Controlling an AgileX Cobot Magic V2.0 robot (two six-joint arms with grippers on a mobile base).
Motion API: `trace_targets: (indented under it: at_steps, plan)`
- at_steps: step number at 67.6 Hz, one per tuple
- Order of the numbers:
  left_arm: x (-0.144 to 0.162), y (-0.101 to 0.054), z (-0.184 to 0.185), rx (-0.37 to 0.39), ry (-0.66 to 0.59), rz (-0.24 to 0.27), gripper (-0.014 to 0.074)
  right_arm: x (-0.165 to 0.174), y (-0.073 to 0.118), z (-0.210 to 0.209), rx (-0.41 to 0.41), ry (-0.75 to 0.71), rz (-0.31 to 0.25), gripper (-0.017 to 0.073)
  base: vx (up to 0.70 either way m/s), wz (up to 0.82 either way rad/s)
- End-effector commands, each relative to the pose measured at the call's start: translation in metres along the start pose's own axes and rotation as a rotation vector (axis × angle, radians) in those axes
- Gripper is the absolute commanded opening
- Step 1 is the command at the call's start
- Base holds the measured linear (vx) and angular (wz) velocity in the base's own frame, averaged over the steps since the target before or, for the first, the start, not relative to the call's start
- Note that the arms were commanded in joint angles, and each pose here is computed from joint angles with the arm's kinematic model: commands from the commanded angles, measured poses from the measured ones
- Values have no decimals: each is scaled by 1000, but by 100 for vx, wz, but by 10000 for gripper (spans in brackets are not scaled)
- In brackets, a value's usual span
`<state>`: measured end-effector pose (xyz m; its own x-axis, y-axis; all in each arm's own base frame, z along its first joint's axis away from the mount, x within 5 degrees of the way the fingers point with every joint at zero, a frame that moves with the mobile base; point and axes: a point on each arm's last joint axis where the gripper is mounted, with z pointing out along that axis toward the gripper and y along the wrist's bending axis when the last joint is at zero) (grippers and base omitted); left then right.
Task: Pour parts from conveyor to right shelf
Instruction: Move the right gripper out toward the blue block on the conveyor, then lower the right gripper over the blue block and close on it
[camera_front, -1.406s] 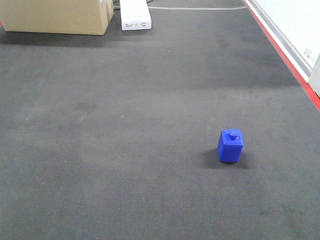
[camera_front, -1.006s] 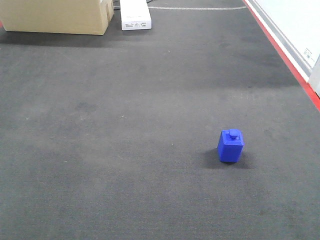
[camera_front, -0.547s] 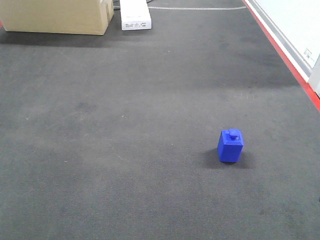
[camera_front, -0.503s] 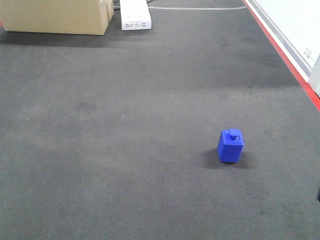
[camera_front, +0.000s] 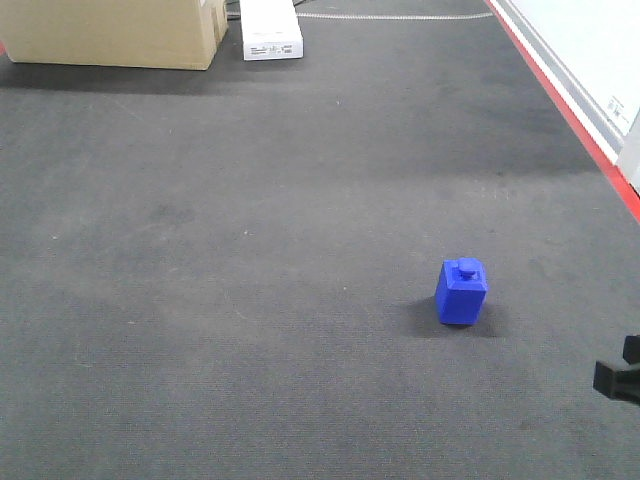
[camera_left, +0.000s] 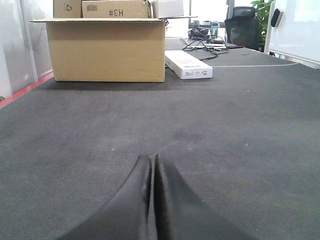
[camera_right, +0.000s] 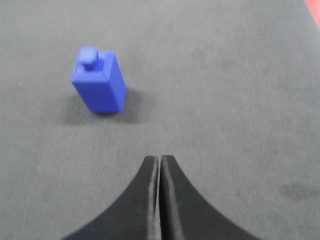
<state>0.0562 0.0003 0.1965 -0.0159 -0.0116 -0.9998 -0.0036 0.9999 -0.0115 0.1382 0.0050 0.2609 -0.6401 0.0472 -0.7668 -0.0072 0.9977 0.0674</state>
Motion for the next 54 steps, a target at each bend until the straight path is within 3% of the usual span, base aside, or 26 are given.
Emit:
trace_targets:
  at_steps: [1,29,35,40,48,54]
  plan:
    - [-13,-1,-2,7,-97,-14,-6,-23,0,-3,12,-29,-27,55,0,0]
    - [-13,-1,-2,7,-97,-14,-6,-82,3,24,3,55,-34,430,0,0]
    - [-13,-1,-2,7,-97,-14,-6,-100,6,33,-14,69,-25,454,0,0]
    - [-13,-1,-2,7,-97,-14,-6,-117,15,43,-35,94,-53,456,0,0]
    - [-13,-1,-2,7,-97,-14,-6,-133,41,64,-84,183,-106,456,0,0]
    - [-13,-1,-2,7,-97,-14,-6,-143,58,80,-107,241,-81,456,0,0]
